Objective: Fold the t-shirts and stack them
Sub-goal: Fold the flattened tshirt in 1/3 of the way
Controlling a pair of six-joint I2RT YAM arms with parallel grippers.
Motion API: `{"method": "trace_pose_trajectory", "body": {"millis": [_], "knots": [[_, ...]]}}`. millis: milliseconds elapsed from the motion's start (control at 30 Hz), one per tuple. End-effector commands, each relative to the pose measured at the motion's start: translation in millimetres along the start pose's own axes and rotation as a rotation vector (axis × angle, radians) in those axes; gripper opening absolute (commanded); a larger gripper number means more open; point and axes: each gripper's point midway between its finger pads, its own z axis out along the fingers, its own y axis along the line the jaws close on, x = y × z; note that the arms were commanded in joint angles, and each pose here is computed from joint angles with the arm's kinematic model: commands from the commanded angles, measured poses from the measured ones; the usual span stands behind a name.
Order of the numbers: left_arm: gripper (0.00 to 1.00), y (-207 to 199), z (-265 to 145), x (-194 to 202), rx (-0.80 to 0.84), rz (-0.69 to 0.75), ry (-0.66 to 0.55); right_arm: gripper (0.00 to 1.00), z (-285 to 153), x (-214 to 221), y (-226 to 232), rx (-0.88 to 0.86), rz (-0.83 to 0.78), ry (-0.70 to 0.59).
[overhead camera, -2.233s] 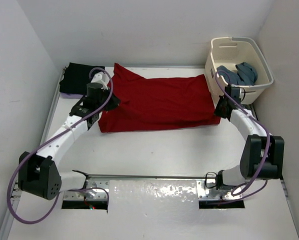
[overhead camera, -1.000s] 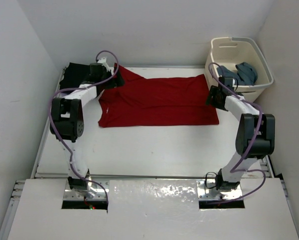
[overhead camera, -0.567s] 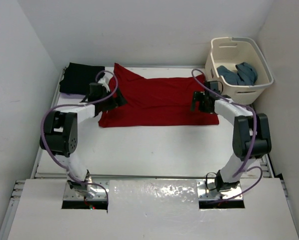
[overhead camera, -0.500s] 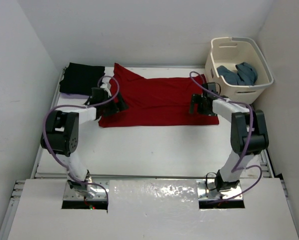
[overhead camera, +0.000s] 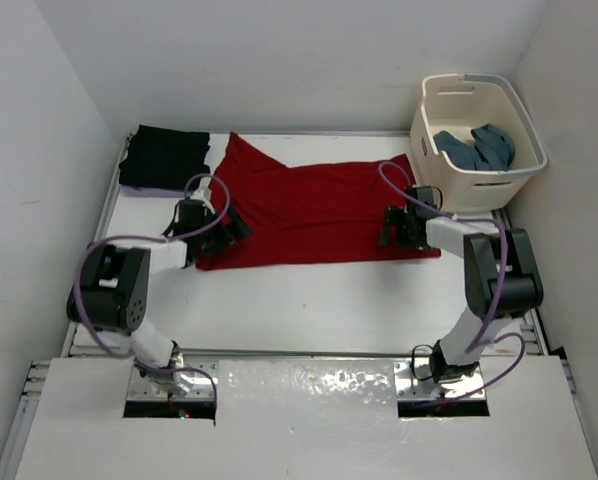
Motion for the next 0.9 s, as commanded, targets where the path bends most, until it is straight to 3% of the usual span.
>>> {"method": "trace_pose_trajectory", "body": {"millis": [0,67,167,267,433,600,800,867], "knots": [[1.0,70,-51,107,-0.321,-0.204,0.269,0.99,-18,78,-10,-0.004,0.038,0.179],[1.0,84,-77,145,-0.377,-0.274,0.336,0.99,-31,96,-7,-0.028,0.031,0.171],[1.0,67,-102,167,-0.268,-0.335,0.351,0.99,-51,124,-14,-0.004,0.027,0.179],[1.0,58,-111,178,-0.232,-0.397,0.349,0.99,-64,161,-29,0.046,0.05,0.202],[1.0,62,-136,185,-0.292,-0.422,0.348,0.99,-83,172,-37,0.046,0.09,0.128],[1.0,48,-142,143,-0.277,-0.393,0.199,0.99,-97,151,-33,0.022,0.081,0.066],[1.0,-4,-151,13,-0.207,-0.241,-0.134,0.99,-115,73,-25,0.041,0.04,-0.081],[1.0,-9,-139,-10,-0.229,-0.207,-0.158,0.99,-120,39,-27,0.085,0.043,-0.138]]}}
